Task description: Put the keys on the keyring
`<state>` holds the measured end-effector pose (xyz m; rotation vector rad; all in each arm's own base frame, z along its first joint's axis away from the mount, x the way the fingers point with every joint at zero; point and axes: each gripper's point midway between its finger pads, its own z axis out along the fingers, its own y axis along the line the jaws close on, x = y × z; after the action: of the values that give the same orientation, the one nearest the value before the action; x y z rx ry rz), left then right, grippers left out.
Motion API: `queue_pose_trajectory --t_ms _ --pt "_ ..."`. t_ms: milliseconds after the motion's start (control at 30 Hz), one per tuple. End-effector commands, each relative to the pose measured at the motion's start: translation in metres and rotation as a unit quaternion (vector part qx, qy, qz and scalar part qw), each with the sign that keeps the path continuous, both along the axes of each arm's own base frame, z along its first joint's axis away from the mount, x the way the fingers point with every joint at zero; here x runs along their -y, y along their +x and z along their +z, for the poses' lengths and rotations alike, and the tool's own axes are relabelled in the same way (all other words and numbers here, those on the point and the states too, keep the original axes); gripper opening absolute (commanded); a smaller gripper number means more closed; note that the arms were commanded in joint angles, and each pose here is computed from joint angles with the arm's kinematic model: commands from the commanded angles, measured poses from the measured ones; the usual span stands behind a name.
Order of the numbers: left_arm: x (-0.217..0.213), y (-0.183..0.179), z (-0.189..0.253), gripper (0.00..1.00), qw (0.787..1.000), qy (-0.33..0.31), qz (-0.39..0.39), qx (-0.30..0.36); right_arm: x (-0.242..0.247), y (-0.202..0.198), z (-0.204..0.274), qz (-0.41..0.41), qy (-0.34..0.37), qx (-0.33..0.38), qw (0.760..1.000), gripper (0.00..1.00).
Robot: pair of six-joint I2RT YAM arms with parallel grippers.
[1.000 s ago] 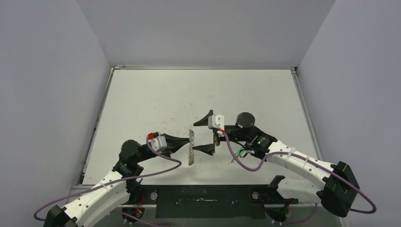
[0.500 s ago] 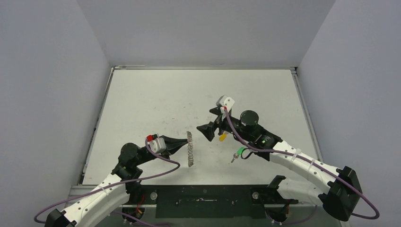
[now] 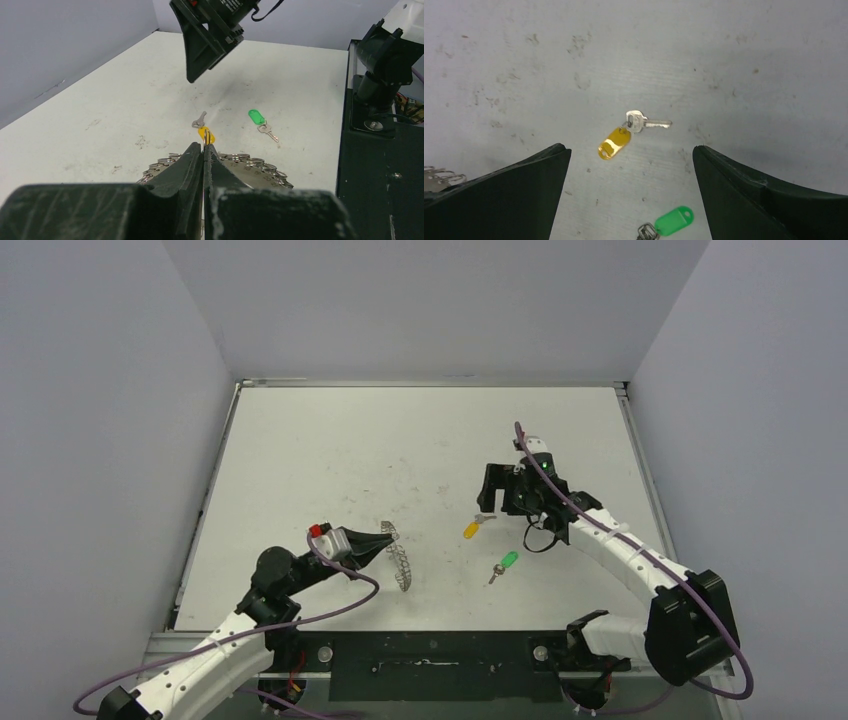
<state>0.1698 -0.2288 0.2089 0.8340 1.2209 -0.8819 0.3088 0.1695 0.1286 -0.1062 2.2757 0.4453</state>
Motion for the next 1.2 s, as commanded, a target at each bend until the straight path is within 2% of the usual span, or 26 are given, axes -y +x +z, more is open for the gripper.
queue_pose_trajectory --t_ms 0,133,267,400,567,733,1033,1167 --pt "-0.002 0.003 0.015 0.00 1.000 -0.022 0.013 0.013 0.023 -0.036 -0.041 -0.056 -0.006 -0.112 0.992 0.98" --pt "-0.002 0.005 0.011 0.00 1.000 -0.023 0.016 0.009 0.026 -0.065 -0.062 -0.062 0.000 -0.165 0.984 0.88" --pt "-0.002 0.005 0.010 0.00 0.999 -0.027 0.018 0.008 0.025 -0.086 -0.075 -0.060 -0.006 -0.200 0.978 0.64" --pt "-0.002 0.005 0.009 0.00 0.999 -0.029 0.017 0.006 0.025 -0.098 -0.082 -0.062 -0.025 -0.214 0.975 0.61" --pt "-0.003 0.004 0.009 0.00 0.999 -0.032 0.016 0.007 0.021 -0.105 -0.087 -0.061 -0.034 -0.222 0.972 0.44" --pt "-0.004 0.002 0.009 0.00 0.999 -0.032 0.017 0.010 0.028 -0.112 -0.093 -0.073 -0.052 -0.231 0.969 0.39" --pt "-0.005 0.002 0.009 0.00 0.999 -0.033 0.019 0.011 0.036 -0.118 -0.099 -0.087 -0.065 -0.233 0.966 0.38" --pt "-0.005 0.003 0.008 0.00 0.999 -0.032 0.020 0.012 0.032 -0.116 -0.102 -0.085 -0.057 -0.235 0.967 0.21"
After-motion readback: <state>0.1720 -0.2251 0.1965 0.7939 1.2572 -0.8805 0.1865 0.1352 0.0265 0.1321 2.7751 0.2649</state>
